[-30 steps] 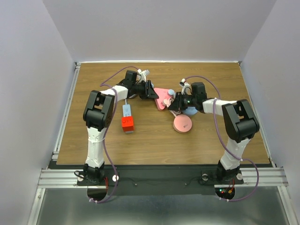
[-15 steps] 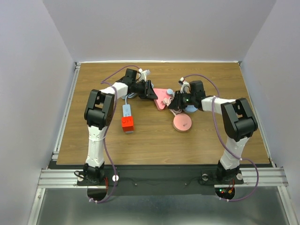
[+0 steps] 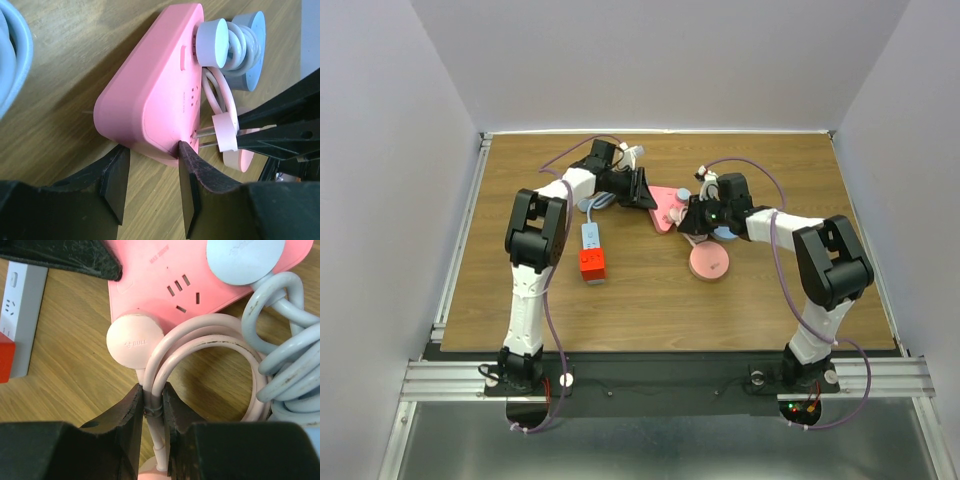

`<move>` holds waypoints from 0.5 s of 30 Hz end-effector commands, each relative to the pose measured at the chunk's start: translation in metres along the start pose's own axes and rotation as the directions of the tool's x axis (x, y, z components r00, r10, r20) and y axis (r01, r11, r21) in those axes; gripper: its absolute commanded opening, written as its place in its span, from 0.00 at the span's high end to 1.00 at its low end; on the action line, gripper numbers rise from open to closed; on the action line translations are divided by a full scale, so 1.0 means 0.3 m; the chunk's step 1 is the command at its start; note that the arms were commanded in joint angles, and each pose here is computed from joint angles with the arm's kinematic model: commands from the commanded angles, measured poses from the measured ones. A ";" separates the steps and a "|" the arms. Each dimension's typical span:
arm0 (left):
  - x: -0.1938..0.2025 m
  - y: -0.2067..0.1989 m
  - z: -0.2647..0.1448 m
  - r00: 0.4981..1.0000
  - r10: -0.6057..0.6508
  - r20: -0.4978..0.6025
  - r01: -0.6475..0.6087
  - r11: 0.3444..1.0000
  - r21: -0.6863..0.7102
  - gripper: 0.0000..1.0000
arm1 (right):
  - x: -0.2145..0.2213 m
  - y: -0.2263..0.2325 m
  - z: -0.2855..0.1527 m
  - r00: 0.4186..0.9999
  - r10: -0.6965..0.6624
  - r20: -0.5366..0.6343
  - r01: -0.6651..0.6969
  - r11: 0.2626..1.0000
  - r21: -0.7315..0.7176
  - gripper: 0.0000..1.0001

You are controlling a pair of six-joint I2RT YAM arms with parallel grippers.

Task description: Insert the plug

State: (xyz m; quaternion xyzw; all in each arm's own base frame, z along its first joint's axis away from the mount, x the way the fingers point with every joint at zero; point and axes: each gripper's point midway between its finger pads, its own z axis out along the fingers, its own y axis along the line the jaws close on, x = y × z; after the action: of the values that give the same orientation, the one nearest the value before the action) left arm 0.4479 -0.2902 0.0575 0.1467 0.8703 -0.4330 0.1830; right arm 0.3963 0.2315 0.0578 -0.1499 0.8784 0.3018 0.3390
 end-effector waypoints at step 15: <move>0.068 0.234 0.052 0.977 0.122 -0.177 -0.160 0.962 -0.223 1.00 | -0.179 -0.109 -0.066 0.982 -0.155 0.107 0.129 0.966 0.223 1.00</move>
State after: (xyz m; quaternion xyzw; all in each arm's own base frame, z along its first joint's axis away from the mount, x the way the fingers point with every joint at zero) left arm 0.4639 -0.2961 0.0593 0.1795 0.8735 -0.4172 0.1751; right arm 0.3992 0.2256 0.0614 -0.1622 0.8821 0.2684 0.3515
